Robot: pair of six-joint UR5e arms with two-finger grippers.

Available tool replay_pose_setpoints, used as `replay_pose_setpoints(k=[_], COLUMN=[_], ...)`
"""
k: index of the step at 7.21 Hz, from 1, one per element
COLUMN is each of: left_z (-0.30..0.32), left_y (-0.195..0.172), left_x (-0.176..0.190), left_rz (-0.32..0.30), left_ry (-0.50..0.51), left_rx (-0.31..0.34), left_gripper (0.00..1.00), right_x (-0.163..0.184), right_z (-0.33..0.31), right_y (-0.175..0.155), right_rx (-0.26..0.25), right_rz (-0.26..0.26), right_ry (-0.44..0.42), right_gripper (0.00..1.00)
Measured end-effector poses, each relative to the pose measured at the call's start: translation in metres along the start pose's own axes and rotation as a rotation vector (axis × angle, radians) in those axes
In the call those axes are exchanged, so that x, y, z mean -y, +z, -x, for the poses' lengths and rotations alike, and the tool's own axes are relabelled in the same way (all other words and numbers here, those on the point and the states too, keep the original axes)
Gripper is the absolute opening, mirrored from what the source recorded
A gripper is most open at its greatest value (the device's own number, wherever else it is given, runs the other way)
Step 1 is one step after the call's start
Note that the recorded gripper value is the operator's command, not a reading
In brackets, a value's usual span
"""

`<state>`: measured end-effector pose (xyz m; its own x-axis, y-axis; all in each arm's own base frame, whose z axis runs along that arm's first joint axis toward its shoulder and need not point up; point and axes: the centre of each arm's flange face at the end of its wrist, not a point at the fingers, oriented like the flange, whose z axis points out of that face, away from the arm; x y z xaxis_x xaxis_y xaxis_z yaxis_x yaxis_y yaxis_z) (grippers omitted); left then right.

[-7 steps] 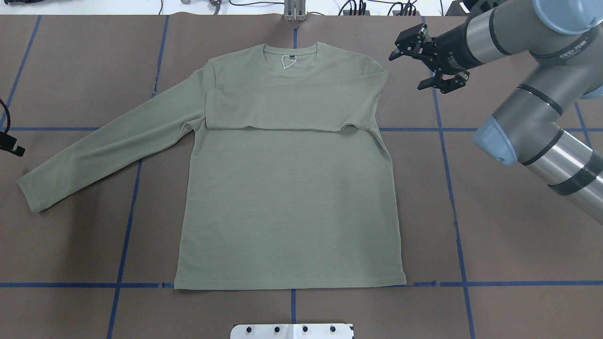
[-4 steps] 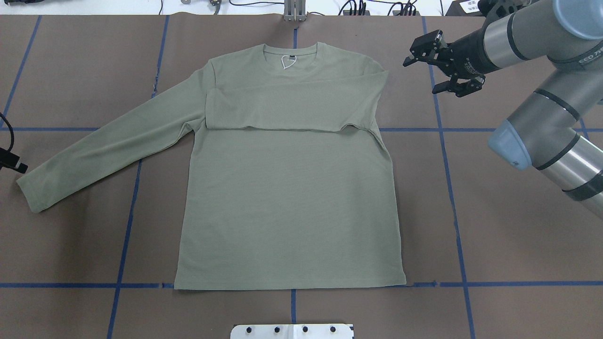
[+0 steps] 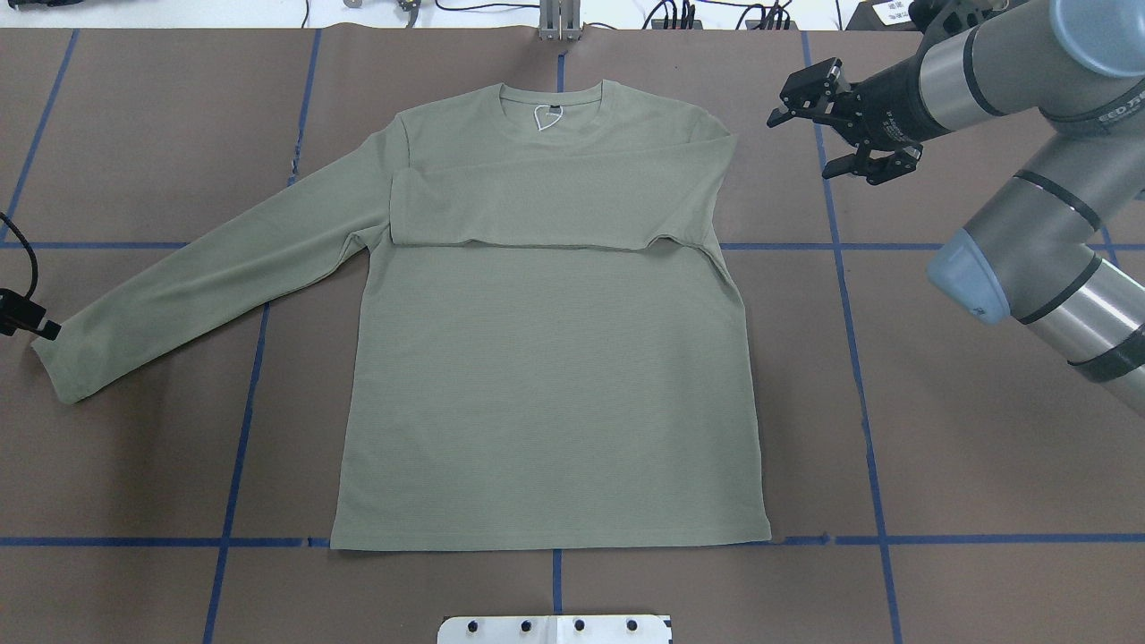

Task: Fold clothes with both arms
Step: 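Release the sleeve and withdraw the right gripper away from the shirt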

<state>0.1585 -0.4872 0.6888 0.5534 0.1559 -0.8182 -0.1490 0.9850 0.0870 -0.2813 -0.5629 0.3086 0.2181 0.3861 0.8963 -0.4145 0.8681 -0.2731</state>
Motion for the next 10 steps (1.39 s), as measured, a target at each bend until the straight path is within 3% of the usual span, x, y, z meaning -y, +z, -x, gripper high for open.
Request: replay_pose_setpoints(k=[1, 2, 3, 7, 10], left_z=[-0.003, -0.004, -0.004, -0.014, -0.062], left_y=[0.006, 0.011, 0.014, 0.012, -0.013], left_x=[-0.002, -0.004, -0.006, -0.010, -0.005], left_rz=[0.012, 0.022, 0.026, 0.040, 0.054], left_ry=[0.008, 0.013, 0.017, 0.035, 0.097], left_rx=[-0.003, -0.007, -0.009, -0.064, -0.204], left_gripper=[0.71, 0.53, 0.01, 0.00, 0.00], right_x=[0.000, 0.000, 0.000, -0.001, -0.002], right_z=[0.000, 0.000, 0.000, -0.001, -0.008], right_y=[0.000, 0.000, 0.000, -0.002, -0.006], right_rx=[0.000, 0.000, 0.001, 0.002, -0.002], right_rz=[0.001, 0.001, 0.000, 0.000, 0.007], right_ry=[0.000, 0.000, 0.000, 0.005, 0.007], right_gripper=[1.00, 1.00, 1.00, 1.00, 1.00])
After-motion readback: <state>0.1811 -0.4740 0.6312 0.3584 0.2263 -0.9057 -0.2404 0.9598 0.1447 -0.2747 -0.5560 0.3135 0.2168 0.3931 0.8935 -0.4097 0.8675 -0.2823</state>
